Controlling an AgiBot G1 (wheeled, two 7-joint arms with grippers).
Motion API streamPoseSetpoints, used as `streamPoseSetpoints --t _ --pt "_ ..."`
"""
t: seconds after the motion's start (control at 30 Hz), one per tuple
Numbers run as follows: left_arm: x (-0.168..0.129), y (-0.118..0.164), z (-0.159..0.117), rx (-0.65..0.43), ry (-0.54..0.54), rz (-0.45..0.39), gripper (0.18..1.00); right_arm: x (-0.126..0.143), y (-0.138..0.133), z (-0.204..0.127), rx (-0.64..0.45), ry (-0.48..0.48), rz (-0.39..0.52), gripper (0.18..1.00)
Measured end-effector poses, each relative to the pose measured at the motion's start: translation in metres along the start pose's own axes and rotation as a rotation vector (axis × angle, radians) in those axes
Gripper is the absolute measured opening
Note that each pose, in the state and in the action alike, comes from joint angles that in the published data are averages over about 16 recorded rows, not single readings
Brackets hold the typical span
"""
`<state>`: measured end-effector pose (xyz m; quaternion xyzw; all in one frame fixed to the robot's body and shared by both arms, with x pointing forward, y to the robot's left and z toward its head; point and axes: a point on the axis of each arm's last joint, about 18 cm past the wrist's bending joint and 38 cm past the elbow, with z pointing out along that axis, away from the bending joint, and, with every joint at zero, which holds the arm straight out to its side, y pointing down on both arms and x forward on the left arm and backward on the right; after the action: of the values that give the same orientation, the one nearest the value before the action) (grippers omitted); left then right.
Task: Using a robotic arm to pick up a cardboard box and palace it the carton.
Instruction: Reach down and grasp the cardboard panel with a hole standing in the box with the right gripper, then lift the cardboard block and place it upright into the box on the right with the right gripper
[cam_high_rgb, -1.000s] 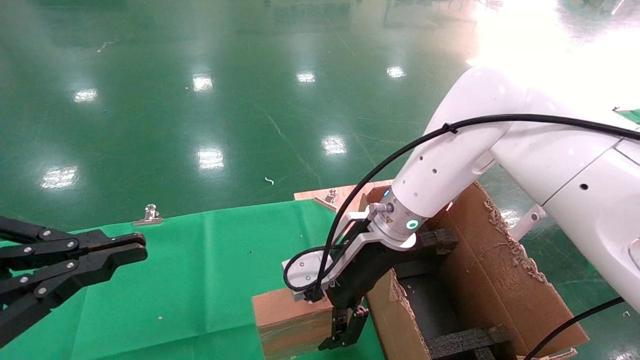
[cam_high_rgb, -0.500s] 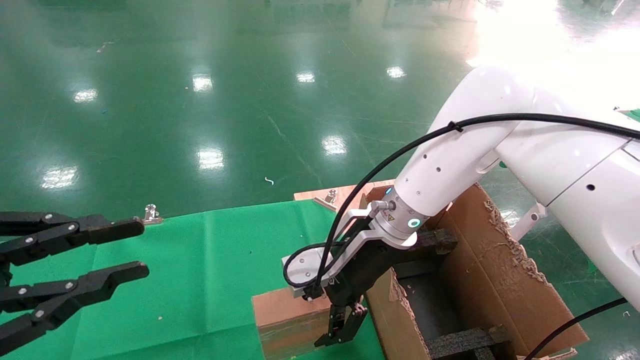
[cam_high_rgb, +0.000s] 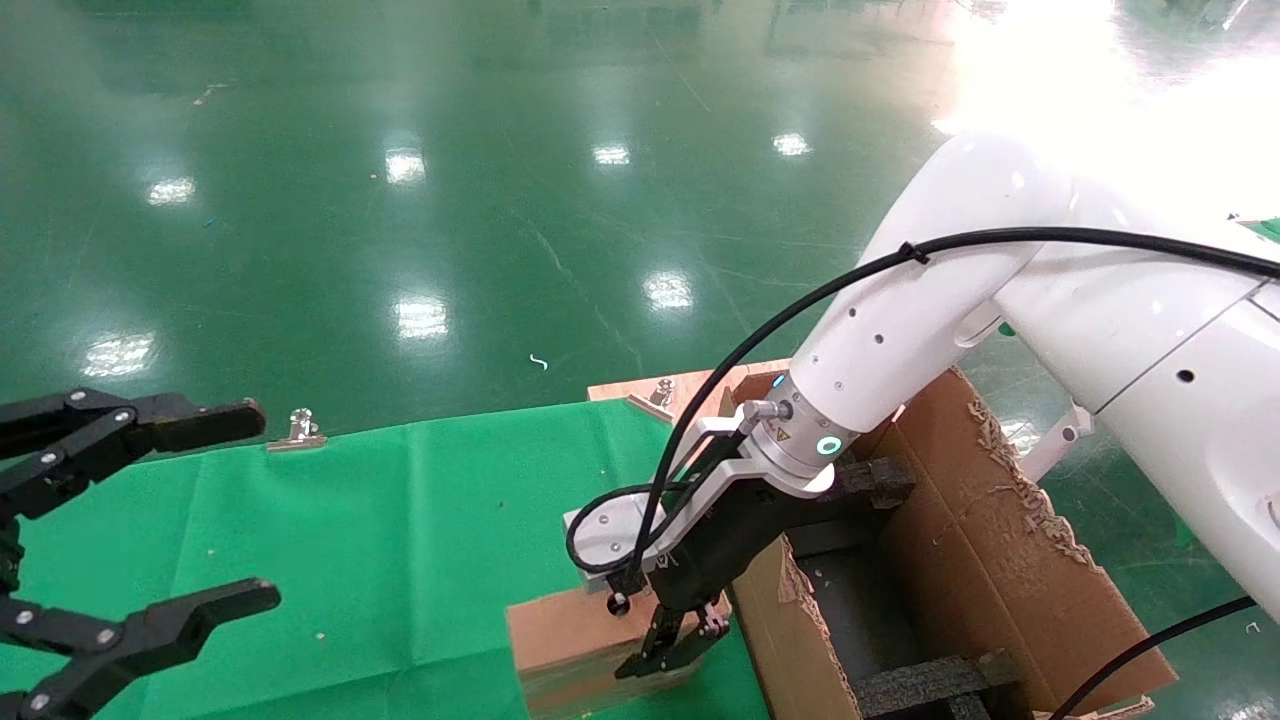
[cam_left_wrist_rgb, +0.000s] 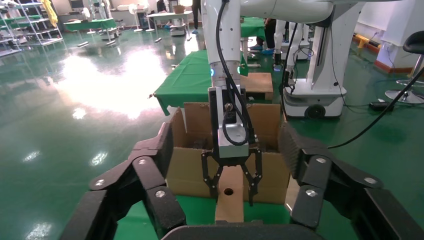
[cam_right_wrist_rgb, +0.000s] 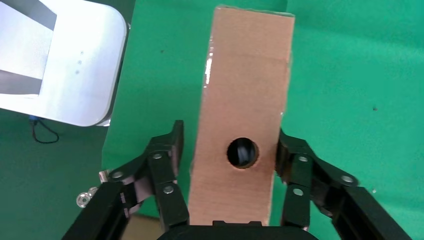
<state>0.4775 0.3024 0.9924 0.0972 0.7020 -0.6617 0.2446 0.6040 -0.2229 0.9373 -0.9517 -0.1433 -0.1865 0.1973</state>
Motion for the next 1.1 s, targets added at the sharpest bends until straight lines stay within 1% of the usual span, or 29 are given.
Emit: streamPoseSetpoints --t 0.17,0.3,0.37,0.5,0.57,0.77,0.97,1.1 --pt "0.0 0.0 0.0 0.0 0.0 0.0 0.796 0.001 0.0 -0.001 -0.001 0.004 -0.002 0.63" --pt "0.0 0.0 0.0 0.0 0.0 0.0 0.861 0.004 -0.001 -0.009 0.001 0.019 -0.007 0.539" --pt "0.0 0.0 0.0 0.0 0.0 0.0 0.896 0.007 -0.003 -0.015 0.002 0.031 -0.012 0.509" --pt "0.0 0.0 0.0 0.0 0.0 0.0 0.937 0.017 -0.009 -0.035 0.005 0.069 -0.028 0.448" --pt "0.0 0.0 0.0 0.0 0.0 0.0 0.959 0.023 -0.013 -0.048 0.007 0.092 -0.039 0.438" --pt "0.0 0.0 0.0 0.0 0.0 0.0 0.99 0.041 -0.031 -0.098 0.009 0.181 -0.083 0.416" --pt "0.0 0.0 0.0 0.0 0.0 0.0 1.001 0.055 -0.053 -0.149 0.002 0.273 -0.138 0.413" --pt "0.0 0.0 0.0 0.0 0.0 0.0 1.001 0.06 -0.065 -0.177 -0.004 0.323 -0.171 0.411"
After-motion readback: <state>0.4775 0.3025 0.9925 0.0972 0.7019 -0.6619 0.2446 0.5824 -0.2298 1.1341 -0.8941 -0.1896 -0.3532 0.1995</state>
